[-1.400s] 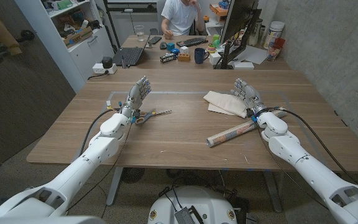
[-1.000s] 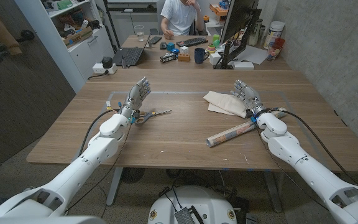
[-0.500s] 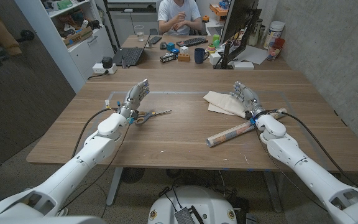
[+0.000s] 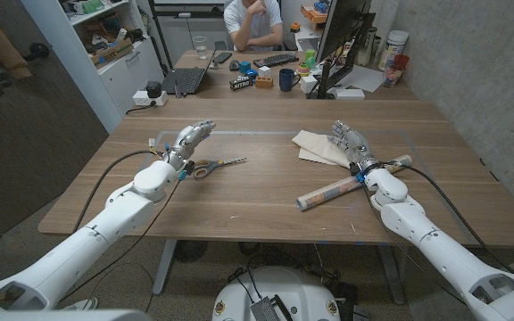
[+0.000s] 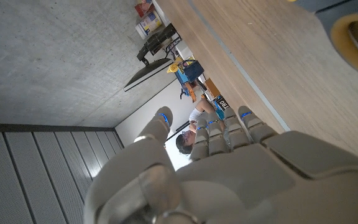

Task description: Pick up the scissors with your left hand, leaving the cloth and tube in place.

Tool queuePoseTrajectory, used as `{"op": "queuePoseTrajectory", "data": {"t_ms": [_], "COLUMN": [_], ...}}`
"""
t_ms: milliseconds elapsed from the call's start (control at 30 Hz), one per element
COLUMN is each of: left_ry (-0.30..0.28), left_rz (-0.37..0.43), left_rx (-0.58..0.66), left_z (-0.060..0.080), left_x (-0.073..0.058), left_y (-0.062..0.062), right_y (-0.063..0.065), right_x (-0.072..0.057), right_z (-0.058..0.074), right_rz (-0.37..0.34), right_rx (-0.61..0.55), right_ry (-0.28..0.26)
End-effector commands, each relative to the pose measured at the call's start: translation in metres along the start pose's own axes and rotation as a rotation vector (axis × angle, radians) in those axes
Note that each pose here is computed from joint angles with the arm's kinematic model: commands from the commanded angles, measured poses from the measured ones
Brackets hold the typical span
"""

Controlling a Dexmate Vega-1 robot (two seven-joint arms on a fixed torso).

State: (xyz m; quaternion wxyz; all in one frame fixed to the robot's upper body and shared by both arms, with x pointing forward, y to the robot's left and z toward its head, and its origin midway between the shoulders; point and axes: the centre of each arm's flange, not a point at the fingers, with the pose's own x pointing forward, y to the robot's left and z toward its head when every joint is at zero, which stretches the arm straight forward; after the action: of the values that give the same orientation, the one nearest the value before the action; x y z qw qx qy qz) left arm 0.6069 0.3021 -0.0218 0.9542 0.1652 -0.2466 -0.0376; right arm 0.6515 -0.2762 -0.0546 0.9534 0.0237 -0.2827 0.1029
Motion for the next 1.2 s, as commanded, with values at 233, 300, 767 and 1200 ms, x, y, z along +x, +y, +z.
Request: {"op": "queuePoseTrajectory", "data": {"t_ms": [233, 300, 767, 1200], "left_ry": [0.087, 0.107, 0.158, 0.22], "left_rz": [0.056, 0.062, 0.106, 0.084], "left_rx": [0.341, 0.39, 0.735, 1.011], "left_z": [0.022, 0.024, 0.064, 0.08], "left_x": [-0.022, -0.023, -0.036, -0.051], "left_y": [0.012, 0.01, 0.005, 0.0], "right_y": [0.009, 0.01, 0.027, 0.042], "right_x": [-0.002, -0.005, -0.019, -0.019], "right_z": [0.031, 0.035, 0.037, 0.061], "right_rz": [0.007, 0.005, -0.012, -0.024], "right_rx": [-0.075, -0.088, -0.061, -0.119], "right_ry": [-0.085, -0.09, -0.17, -0.248]}}
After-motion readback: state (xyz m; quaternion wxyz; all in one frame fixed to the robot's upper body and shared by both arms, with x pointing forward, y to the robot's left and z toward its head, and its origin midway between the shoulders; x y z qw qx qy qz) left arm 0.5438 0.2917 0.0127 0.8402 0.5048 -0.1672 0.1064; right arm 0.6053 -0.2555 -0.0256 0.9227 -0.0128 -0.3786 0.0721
